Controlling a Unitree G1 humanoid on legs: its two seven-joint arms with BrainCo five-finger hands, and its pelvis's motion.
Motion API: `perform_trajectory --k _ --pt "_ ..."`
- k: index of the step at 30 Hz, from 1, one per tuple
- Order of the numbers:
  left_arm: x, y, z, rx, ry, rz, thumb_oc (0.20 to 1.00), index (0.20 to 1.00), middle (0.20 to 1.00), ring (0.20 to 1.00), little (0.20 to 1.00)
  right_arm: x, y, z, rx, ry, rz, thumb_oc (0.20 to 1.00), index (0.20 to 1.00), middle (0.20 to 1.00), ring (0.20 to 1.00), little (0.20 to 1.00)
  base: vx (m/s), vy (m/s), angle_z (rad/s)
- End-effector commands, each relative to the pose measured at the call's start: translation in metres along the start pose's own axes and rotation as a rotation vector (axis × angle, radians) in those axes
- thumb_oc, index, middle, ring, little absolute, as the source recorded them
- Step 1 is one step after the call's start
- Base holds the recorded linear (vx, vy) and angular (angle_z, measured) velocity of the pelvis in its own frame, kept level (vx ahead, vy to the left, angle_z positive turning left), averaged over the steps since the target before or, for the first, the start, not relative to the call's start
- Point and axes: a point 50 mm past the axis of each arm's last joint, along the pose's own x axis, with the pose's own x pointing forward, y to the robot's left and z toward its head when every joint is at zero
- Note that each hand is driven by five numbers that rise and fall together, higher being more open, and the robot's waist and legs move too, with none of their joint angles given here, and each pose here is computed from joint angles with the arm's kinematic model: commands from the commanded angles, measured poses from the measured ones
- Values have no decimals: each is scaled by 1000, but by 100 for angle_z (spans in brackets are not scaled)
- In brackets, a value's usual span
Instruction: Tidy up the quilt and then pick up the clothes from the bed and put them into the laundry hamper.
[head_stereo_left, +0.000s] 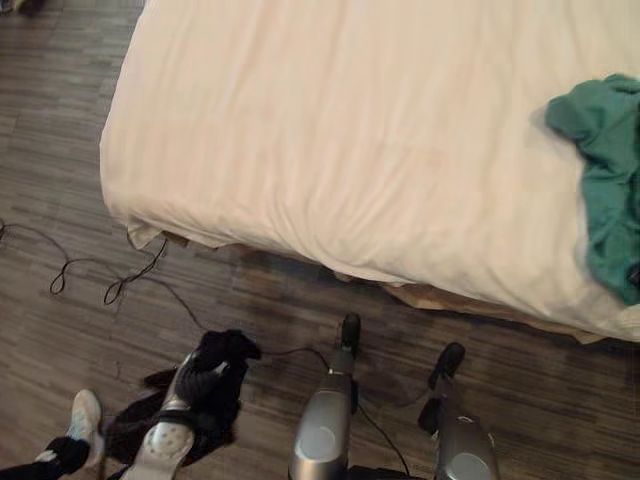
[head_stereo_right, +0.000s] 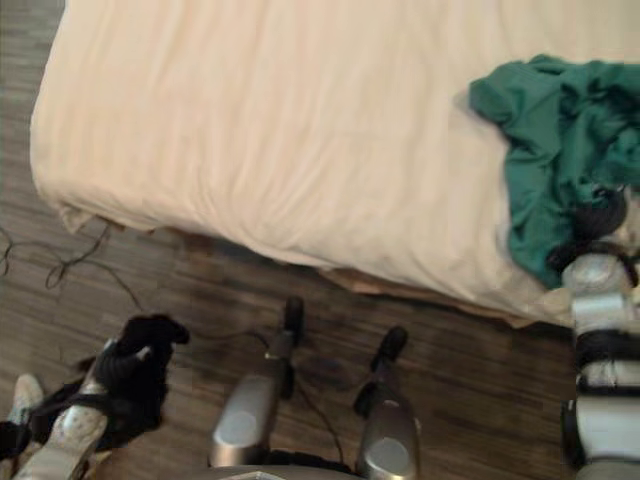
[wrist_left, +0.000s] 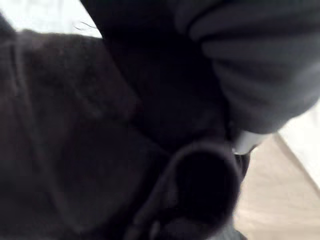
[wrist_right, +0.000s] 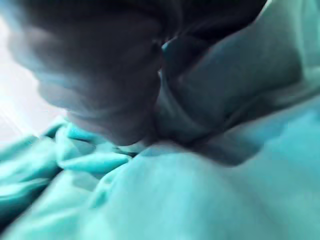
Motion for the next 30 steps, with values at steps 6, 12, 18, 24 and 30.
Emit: perform_trajectory --k 6,12,18,24,30 --pt "-1 1 14 24 -67 -22 200 200 200 200 200 -168 97 -108 212 422 591 200 200 200 200 200 125 75 -22" --pt "-21 -27 -26 -138 106 -75 200 200 200 200 200 -226 116 -128 252 583 778 200 200 200 200 200 68 62 -16" --pt "-11 -47 -44 -239 229 14 200 200 200 200 200 -219 190 -78 75 358 1015 200 200 200 200 200 -71 12 42" --pt "0 -36 -33 -404 213 195 200 200 200 200 200 -201 194 -59 168 316 900 200 200 200 200 200 -175 159 261" --pt "-9 -37 -50 -391 294 210 200 200 200 200 200 -231 174 -96 216 521 828 200 200 200 200 200 123 380 258"
